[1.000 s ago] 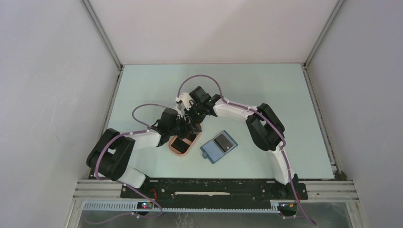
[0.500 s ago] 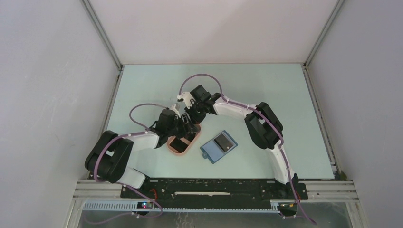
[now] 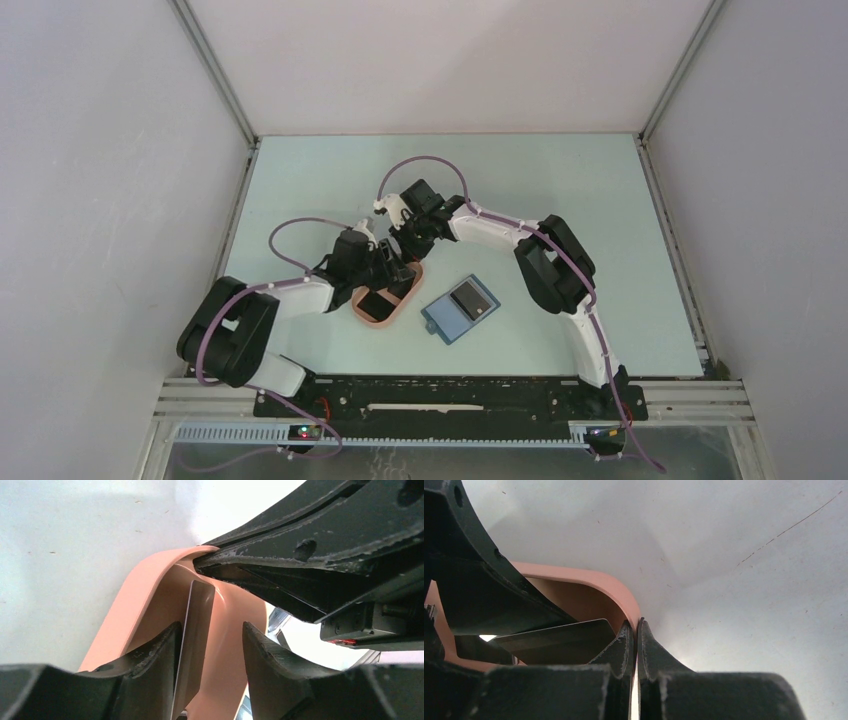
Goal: Put the credit cards into the card holder
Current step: Pick up the credit card from the storage box.
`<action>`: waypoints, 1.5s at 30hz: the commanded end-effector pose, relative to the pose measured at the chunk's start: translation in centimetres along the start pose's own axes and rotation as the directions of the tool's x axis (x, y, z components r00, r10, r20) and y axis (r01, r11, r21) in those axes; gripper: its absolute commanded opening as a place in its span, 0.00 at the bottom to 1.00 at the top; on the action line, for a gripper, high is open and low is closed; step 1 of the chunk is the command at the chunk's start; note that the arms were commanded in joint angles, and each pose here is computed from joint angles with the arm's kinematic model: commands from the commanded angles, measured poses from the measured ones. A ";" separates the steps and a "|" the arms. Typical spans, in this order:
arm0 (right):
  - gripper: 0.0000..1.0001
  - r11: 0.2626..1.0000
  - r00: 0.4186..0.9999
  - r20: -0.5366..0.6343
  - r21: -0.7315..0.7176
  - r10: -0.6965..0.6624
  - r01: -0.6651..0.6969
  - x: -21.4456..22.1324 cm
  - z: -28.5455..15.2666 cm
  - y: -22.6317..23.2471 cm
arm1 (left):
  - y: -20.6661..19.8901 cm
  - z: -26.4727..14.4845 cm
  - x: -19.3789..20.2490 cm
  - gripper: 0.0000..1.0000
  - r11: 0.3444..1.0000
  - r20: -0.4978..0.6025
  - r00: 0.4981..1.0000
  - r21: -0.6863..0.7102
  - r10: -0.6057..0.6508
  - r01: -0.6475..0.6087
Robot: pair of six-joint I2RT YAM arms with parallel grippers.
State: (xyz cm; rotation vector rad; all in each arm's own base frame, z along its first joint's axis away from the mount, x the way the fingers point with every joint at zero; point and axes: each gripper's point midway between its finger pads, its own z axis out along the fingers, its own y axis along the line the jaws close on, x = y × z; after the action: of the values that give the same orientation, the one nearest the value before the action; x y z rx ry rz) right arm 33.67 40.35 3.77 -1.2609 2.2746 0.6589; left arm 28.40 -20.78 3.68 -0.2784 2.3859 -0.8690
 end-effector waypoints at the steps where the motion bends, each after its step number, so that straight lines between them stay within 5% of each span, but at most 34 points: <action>1: 0.00 0.997 0.999 0.014 -0.070 0.031 -0.030 -1.1 -1.0 1.3 | 4.4 -0.4 1.3 0.51 0.987 -0.026 1.000 -0.164 -0.002 -0.002; 11: 0.00 0.997 1.000 0.014 -0.073 0.028 -0.027 -1.1 -1.0 1.4 | 4.1 -0.5 1.2 0.07 0.990 -0.025 1.000 -0.143 0.001 -0.005; 14: 0.00 0.997 1.000 0.017 -0.073 0.023 -0.021 -1.3 -1.2 1.5 | 3.6 -0.8 0.8 0.00 0.991 -0.011 1.000 -0.129 0.018 -0.019; 21: 0.09 0.999 0.998 0.055 -0.033 0.011 -0.009 -2.7 -2.6 0.4 | 2.4 -2.4 -0.9 0.00 0.991 0.063 0.993 -0.096 0.097 -0.091; 29: 0.46 0.999 0.995 0.097 -0.035 -0.005 0.008 -4.1 -4.9 -0.2 | -0.1 -5.0 -2.3 0.00 0.985 0.159 0.972 -0.010 0.172 -0.173; 36: 0.48 0.997 0.978 0.202 -0.038 -0.052 0.061 -6.6 -11.5 0.0 | -3.9 -8.4 -3.2 0.00 0.948 0.275 0.933 0.148 0.234 -0.281; 45: 0.50 0.976 0.917 0.345 -0.009 -0.200 0.217 -5.9 -22.8 2.3 | -11.9 -13.9 -2.7 0.00 0.784 0.455 0.852 0.417 0.258 -0.460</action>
State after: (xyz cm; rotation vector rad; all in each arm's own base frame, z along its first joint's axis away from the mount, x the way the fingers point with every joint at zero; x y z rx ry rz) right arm 33.96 33.96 21.14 -1.2032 1.9771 0.7806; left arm 24.29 -19.55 17.32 0.0743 1.8640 -0.9980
